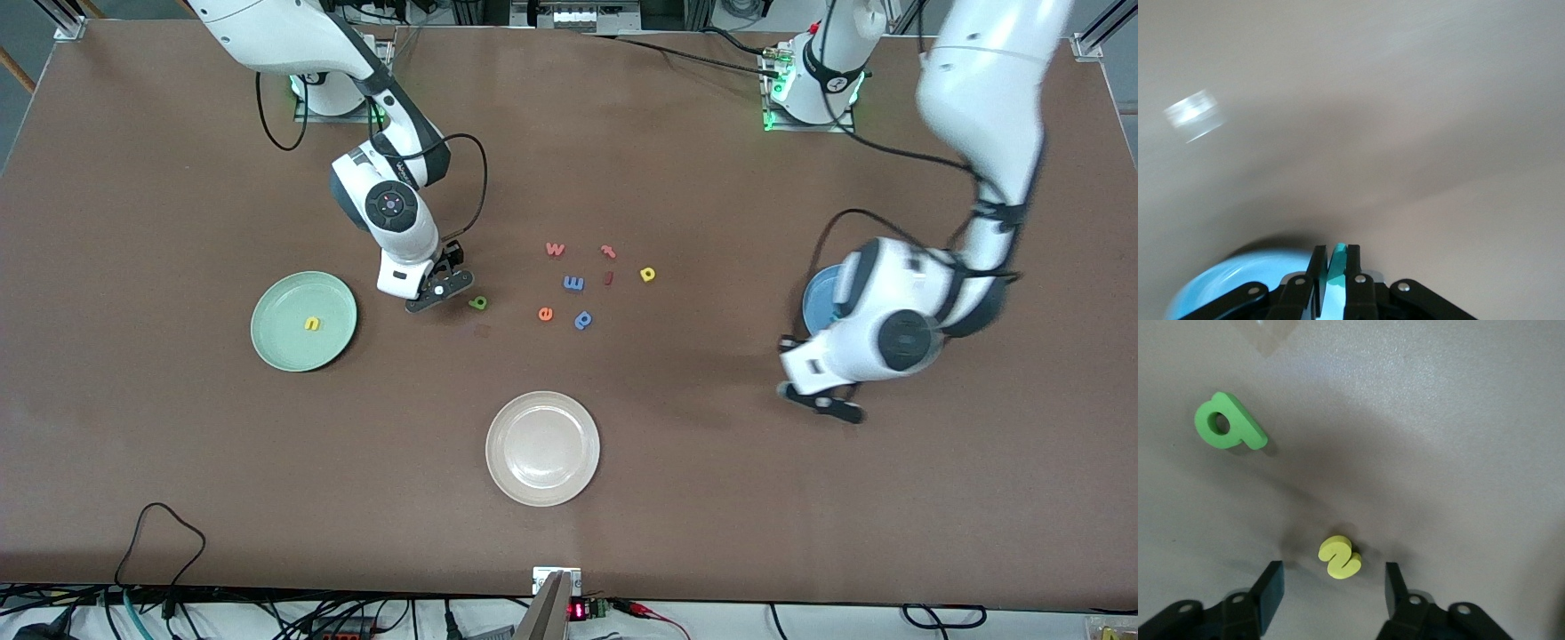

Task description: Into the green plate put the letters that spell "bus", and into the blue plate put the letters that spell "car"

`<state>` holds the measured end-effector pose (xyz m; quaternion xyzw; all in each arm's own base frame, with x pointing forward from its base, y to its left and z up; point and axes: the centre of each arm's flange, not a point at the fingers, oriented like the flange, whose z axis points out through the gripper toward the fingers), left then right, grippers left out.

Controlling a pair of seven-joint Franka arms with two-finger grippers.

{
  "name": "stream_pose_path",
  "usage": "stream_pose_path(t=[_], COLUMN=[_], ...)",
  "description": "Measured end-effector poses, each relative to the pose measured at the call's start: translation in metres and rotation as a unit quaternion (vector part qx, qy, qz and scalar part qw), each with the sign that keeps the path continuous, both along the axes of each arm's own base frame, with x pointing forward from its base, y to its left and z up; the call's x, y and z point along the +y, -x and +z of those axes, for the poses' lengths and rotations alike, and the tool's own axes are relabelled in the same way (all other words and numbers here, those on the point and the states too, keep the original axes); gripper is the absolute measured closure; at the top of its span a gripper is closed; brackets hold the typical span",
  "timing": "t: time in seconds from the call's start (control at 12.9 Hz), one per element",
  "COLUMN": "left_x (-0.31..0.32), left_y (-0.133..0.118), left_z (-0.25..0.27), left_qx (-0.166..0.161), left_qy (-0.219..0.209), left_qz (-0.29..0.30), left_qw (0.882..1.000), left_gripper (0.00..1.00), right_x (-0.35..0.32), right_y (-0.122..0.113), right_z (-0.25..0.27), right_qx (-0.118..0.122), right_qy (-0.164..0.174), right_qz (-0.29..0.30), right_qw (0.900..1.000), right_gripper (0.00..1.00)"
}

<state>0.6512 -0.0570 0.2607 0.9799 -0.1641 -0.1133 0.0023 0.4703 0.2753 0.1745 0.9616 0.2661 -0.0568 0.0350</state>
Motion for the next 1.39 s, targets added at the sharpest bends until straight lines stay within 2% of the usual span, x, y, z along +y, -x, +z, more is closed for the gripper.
stream_pose_path(t=[0.23,0.62,0.85,1.08,1.16,1.32,1.39], left_x=[0.078,0.096,0.095,0.075,0.067,0.026,-0.003], left_y=[0.027,0.078,0.084,0.078,0.075,0.071,0.073], left_z=[-0.003,-0.052,-0.058,-0.046,-0.040,-0.026,-0.022], left_qx=[0.029,0.042,0.047,0.035,0.030,0.032,0.036], left_qy=[0.004,0.008,0.009,0.015,0.018,0.041,0.054], left_qz=[0.025,0.040,0.040,0.024,0.018,0.018,0.026], left_qw=[0.999,0.998,0.998,0.999,0.999,0.998,0.998], left_gripper=[0.85,0.85,0.60,0.28,0.28,0.38,0.38], right_x=[0.001,0.002,0.003,0.003,0.004,0.004,0.005], right_y=[0.000,0.000,0.000,-0.001,-0.001,-0.002,-0.002], right_z=[-0.003,-0.003,-0.002,-0.002,-0.002,-0.002,-0.001], right_qx=[-0.004,-0.012,-0.012,-0.014,-0.017,-0.020,-0.021], right_qy=[0.002,0.001,0.000,-0.002,-0.004,-0.006,-0.007], right_qz=[0.010,0.018,0.019,0.019,0.019,0.019,0.020], right_qw=[1.000,1.000,1.000,1.000,1.000,1.000,1.000], right_gripper=[0.34,0.41,0.43,0.43,0.43,0.43,0.45])
